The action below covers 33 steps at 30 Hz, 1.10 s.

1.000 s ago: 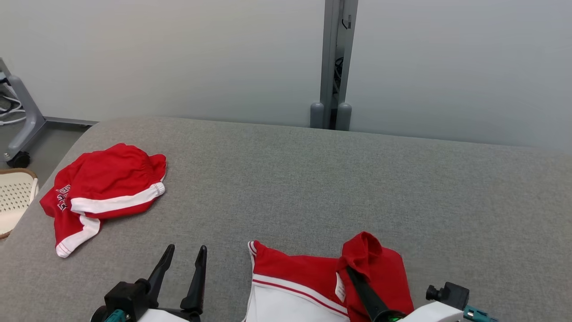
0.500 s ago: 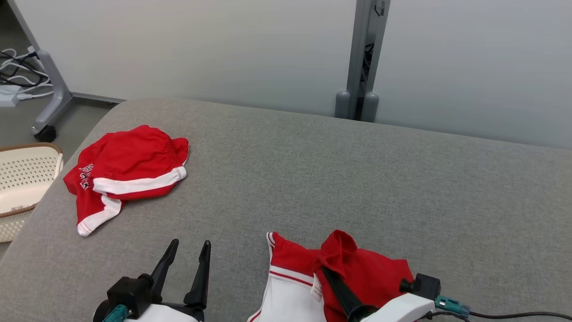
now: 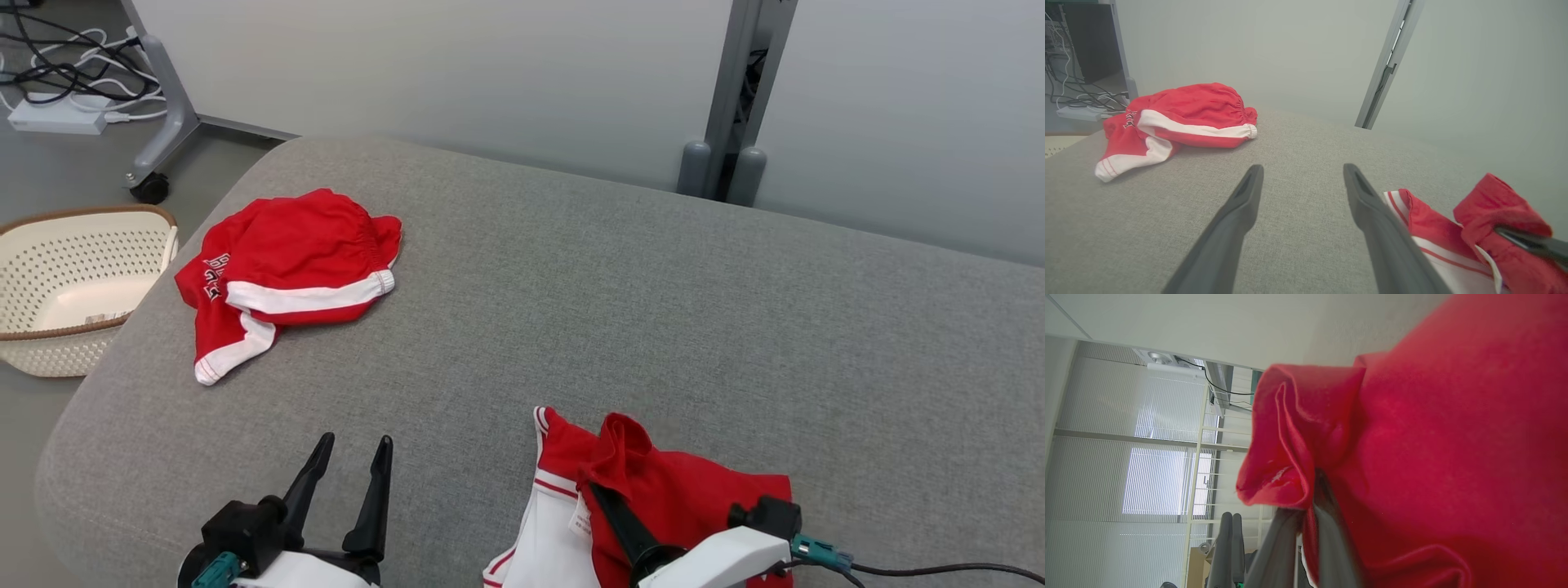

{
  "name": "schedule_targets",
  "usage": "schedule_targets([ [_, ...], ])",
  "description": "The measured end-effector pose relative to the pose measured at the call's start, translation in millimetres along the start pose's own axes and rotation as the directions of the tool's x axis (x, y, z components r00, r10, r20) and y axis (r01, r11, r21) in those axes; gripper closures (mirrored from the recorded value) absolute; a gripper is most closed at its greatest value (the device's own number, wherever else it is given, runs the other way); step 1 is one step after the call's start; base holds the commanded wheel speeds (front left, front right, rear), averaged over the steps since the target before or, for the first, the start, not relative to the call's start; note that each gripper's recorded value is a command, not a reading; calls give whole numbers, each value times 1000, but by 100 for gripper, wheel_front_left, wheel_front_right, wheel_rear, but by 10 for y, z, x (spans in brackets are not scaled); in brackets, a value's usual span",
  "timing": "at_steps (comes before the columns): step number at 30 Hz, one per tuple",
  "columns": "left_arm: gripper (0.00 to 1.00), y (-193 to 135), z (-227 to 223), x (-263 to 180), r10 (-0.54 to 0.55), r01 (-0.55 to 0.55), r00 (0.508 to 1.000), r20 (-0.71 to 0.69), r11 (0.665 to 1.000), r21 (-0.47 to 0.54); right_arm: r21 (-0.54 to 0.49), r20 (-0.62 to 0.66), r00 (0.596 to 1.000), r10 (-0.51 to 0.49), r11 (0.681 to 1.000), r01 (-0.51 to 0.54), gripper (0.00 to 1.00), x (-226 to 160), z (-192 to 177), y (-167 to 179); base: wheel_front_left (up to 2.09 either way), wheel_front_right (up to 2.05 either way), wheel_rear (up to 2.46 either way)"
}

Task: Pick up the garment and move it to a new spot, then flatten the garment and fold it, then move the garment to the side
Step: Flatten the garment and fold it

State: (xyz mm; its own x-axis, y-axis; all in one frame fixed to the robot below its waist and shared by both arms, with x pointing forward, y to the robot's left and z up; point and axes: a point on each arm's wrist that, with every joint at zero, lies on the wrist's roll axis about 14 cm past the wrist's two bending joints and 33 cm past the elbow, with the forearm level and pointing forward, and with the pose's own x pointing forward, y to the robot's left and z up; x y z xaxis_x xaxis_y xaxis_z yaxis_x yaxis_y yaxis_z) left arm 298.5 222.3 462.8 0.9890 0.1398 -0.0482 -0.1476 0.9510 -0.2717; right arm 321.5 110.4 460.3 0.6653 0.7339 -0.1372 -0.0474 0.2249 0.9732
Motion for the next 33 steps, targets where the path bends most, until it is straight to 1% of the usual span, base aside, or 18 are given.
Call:
schedule_targets([
  [5, 0, 51, -10, -19, 20, -20, 1000, -4, 1000, -3, 25, -36, 999, -14, 1000, 15, 100, 37, -97, -45, 0, 0, 0],
  [7, 0, 71, -17, -32, 27, -27, 1000, -7, 1000, -3, 45, -61, 997, -38, 998, 41, 100, 44, -146, -114, 0, 0, 0],
  [8, 0, 77, -20, -36, 30, -30, 1000, -8, 1000, -3, 42, -80, 995, -55, 997, 58, 89, 37, -184, -168, 0, 0, 0],
  [9, 0, 91, -23, -44, 35, -35, 999, -9, 999, -2, 28, -105, 992, -71, 997, 74, 0, 32, -239, -224, 0, 0, 0],
  [12, 0, 99, -16, -38, 37, -37, 999, -8, 999, -2, 33, -137, 988, -66, 997, 71, 0, 28, -317, -208, 0, 0, 0],
  [19, 0, 78, 0, -28, 28, -28, 1000, -1, 1000, -4, 70, -96, 995, -21, 997, 28, 0, 51, -228, -31, 0, 0, 0],
  [22, 0, 45, 13, -28, 16, -16, 1000, 5, 1000, -6, 86, -85, 996, 14, 996, -6, 0, 50, -211, 100, 0, 0, 0],
  [27, 0, 15, 27, -48, 3, -3, 1000, 14, 1000, -10, 79, -49, 995, 91, 993, -87, 0, 41, -128, 378, 0, 0, 0],
  [30, 0, -37, 66, -16, -16, 16, 1000, 27, 1000, -10, 44, -6, 990, 142, 989, -142, 0, 32, 31, 550, 0, 0, 0],
  [33, 0, -114, 102, 17, -43, 43, 998, 40, 999, -9, -45, 30, 980, 198, 979, -197, 0, -25, 227, 712, 0, 0, 0],
])
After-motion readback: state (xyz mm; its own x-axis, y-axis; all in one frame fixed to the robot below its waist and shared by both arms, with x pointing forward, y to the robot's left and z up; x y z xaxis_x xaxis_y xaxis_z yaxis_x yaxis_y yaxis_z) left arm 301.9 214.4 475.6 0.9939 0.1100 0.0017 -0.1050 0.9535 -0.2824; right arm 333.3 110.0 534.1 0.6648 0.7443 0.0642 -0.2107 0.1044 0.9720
